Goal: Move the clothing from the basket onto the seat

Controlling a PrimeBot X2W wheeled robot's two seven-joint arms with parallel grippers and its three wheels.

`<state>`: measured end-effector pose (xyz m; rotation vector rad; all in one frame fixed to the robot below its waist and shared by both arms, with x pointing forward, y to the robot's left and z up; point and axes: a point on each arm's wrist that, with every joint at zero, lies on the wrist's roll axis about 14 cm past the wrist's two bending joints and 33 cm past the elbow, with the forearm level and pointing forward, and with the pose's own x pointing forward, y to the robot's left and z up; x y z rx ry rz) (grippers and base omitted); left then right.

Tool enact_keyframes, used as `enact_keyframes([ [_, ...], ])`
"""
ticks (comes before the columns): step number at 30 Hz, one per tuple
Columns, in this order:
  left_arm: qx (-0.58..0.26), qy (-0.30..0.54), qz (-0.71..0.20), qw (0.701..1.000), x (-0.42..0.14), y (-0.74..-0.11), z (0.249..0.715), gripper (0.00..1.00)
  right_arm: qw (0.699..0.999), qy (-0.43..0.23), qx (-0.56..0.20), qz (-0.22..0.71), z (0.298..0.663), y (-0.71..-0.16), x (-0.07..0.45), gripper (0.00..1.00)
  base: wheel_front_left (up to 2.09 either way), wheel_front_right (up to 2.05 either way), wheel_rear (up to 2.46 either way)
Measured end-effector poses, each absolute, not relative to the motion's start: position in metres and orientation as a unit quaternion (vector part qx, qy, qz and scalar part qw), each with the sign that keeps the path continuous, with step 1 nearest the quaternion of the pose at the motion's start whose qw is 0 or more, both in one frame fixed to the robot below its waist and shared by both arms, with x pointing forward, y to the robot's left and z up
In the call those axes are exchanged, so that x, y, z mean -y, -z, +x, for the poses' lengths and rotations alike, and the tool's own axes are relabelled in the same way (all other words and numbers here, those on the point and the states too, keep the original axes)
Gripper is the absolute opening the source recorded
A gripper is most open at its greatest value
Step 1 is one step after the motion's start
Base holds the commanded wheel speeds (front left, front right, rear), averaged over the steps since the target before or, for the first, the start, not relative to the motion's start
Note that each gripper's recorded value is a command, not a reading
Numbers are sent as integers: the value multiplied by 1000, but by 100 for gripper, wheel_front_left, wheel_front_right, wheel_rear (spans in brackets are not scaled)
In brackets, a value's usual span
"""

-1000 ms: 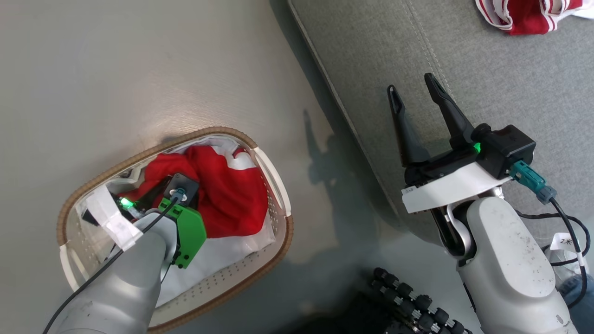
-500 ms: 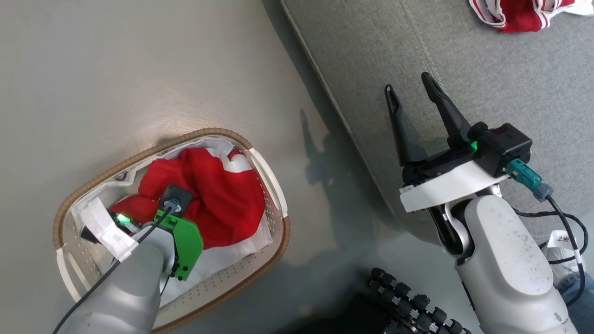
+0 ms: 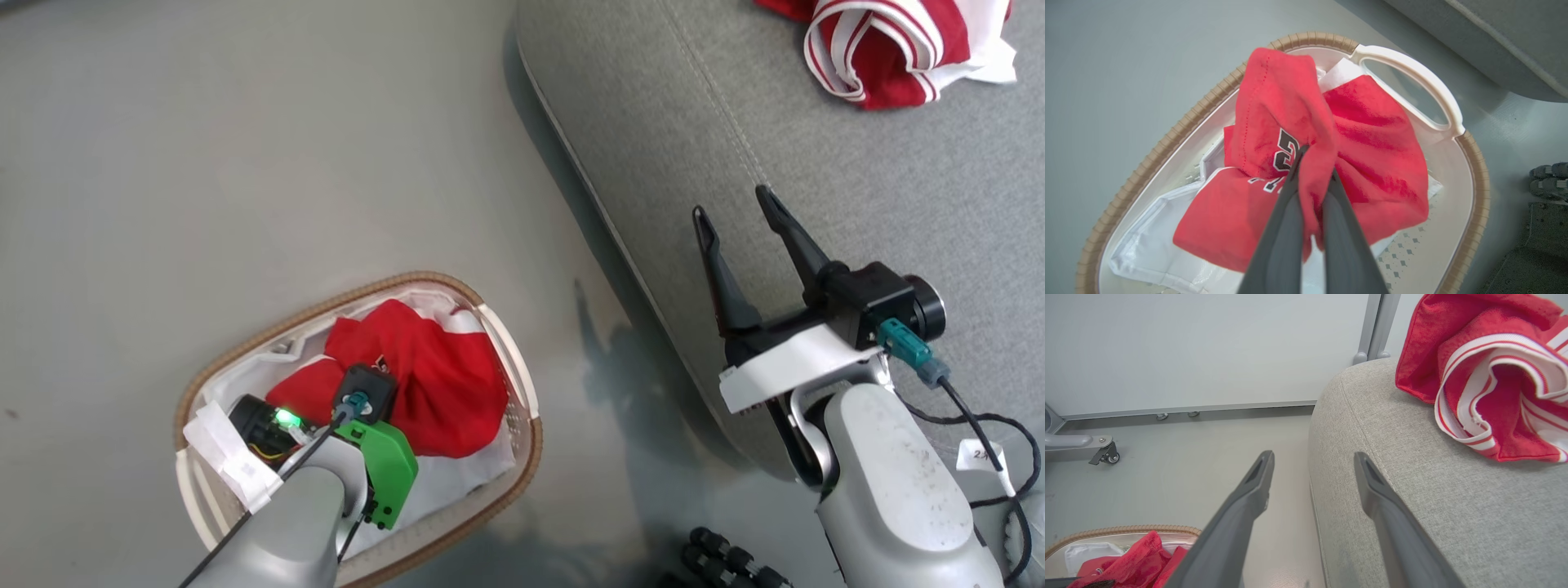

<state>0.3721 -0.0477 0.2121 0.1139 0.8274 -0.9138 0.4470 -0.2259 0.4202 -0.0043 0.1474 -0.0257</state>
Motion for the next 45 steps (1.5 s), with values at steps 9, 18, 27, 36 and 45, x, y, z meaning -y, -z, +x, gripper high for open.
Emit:
enact_keyframes([
  [9, -295, 439, 38, 848, 62, -286, 377, 0, 999, 3, -53, -9, 422, -444, 215, 100, 0, 0, 0],
  [18, -159, 442, 53, 881, 61, -379, 396, 0, 1000, -5, -18, -9, 395, -474, 206, 100, 0, 0, 0],
  [27, -7, 456, 108, 883, 64, -496, 420, 0, 999, -11, 30, -20, 375, -508, 200, 100, 0, 0, 0],
  [36, 120, 440, 187, 870, 52, -614, 437, 0, 996, -45, 75, -30, 370, -538, 178, 100, 0, 0, 0],
  [45, 170, 417, 222, 865, 41, -674, 443, 0, 986, -117, 110, -42, 378, -564, 132, 100, 0, 0, 0],
])
